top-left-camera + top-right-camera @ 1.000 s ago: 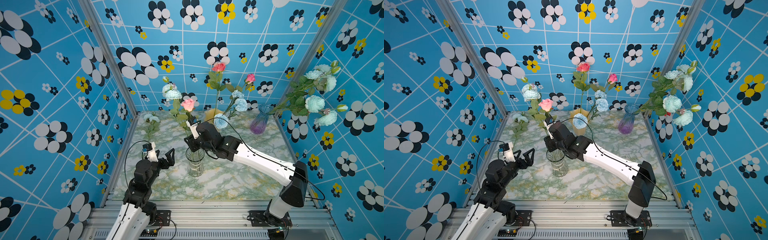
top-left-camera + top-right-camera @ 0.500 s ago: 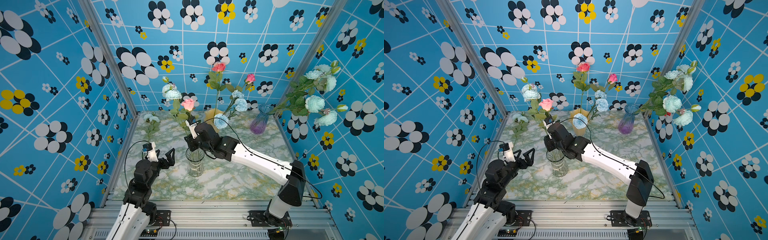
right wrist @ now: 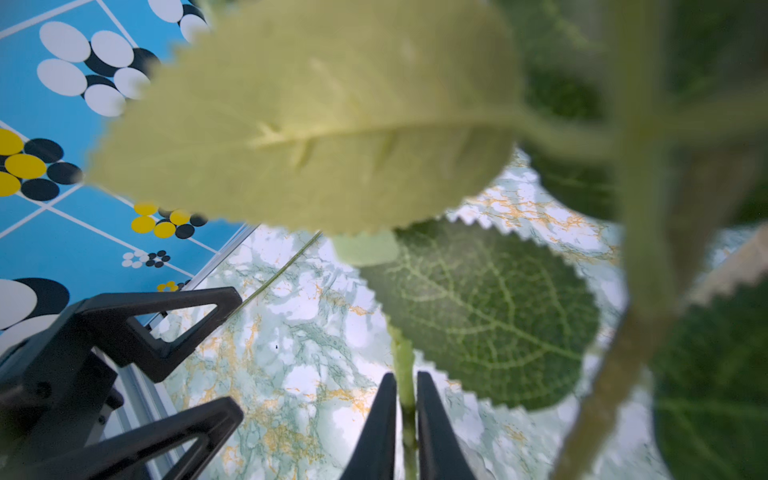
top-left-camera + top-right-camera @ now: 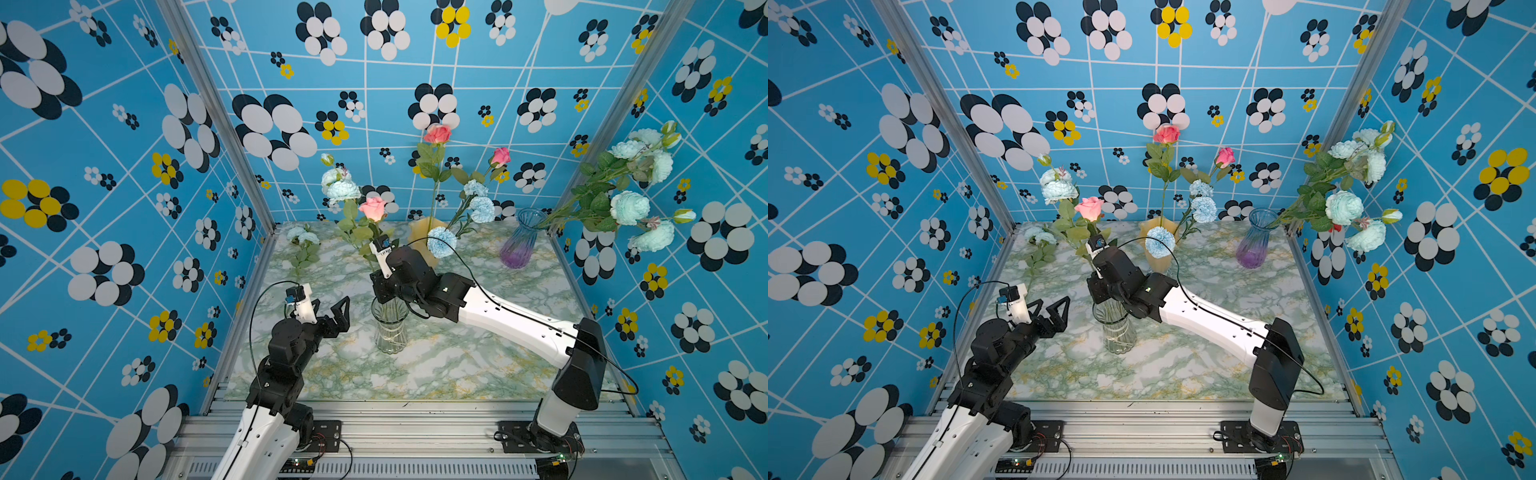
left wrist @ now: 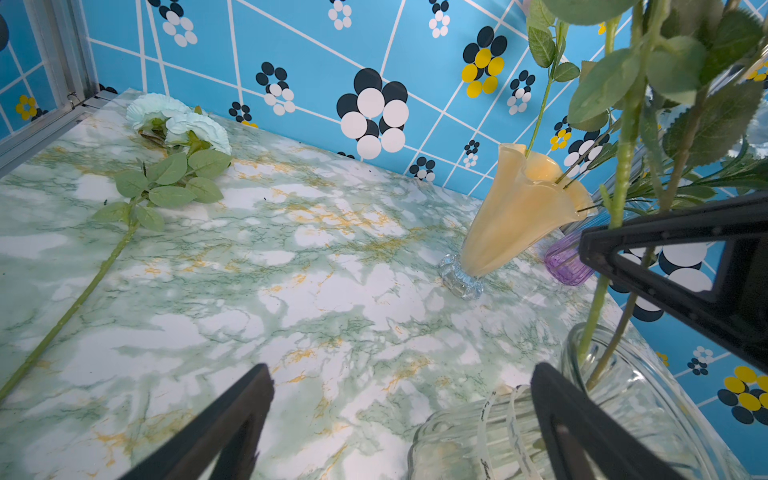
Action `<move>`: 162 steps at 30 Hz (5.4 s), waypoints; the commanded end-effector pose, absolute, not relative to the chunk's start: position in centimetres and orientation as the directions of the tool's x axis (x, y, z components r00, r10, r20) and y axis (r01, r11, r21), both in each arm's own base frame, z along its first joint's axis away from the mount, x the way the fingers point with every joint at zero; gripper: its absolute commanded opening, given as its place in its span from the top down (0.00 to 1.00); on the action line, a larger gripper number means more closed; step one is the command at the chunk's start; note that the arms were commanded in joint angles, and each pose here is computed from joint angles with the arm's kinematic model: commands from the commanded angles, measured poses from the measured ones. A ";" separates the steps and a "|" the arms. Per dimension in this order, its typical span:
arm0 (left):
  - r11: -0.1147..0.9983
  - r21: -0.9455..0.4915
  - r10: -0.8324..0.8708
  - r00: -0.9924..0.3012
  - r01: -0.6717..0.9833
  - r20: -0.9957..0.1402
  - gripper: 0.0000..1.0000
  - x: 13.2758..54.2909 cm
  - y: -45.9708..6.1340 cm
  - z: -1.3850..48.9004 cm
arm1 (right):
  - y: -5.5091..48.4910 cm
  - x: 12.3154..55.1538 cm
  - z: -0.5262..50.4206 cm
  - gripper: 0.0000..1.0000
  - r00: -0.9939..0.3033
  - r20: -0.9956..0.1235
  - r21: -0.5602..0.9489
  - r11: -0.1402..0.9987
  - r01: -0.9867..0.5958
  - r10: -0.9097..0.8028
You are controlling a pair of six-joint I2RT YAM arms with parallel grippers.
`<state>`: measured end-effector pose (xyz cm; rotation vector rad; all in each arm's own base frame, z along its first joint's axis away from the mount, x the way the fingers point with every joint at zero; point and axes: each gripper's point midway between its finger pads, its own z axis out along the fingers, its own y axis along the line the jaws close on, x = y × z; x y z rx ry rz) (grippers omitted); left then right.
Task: Pick out blue flowers from the vase
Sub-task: Pick up the flower from the vase.
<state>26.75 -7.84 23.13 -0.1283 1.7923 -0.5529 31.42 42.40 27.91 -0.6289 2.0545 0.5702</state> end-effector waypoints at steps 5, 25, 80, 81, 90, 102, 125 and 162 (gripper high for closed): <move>0.878 -0.416 -0.350 -0.275 0.238 -0.895 0.00 26.7 -8.4 24.3 | 42.8 30.5 30.5 0.96 -0.447 -0.873 0.177 0.727 -0.663 -0.196; 0.878 -0.415 -0.348 -0.278 0.236 -0.895 0.00 26.8 -8.4 24.2 | 41.2 27.7 41.5 1.00 -0.327 -0.939 0.190 0.627 -0.756 -0.110; 0.479 -0.557 -0.450 -0.356 0.678 -0.819 0.04 22.6 -13.9 37.6 | 43.6 27.1 44.4 1.00 -0.376 -0.920 0.297 0.424 -0.856 -0.114; 0.464 -0.556 -0.448 -0.358 0.690 -0.819 0.05 22.5 -14.0 38.0 | 43.9 27.0 44.1 1.00 -0.383 -0.916 0.304 0.413 -0.858 -0.121; 0.436 -0.540 -0.451 -0.345 0.720 -0.823 0.14 22.2 -14.2 39.4 | 45.6 26.9 42.3 1.00 -0.404 -0.895 0.318 0.365 -0.875 -0.188; 0.415 -0.530 -0.514 -0.290 0.740 -0.807 0.27 23.3 -13.3 43.8 | 46.0 26.6 40.8 1.00 -0.388 -0.884 0.293 0.337 -0.895 -0.262; 0.422 -0.545 -0.517 -0.302 0.724 -0.801 0.70 26.0 -13.1 44.0 | 46.1 26.2 40.2 1.00 -0.382 -0.877 0.288 0.318 -0.903 -0.291; 0.440 -0.579 -0.497 -0.351 0.686 -0.794 0.81 28.2 -13.3 41.4 | 46.2 25.9 40.1 1.00 -0.380 -0.874 0.287 0.308 -0.907 -0.304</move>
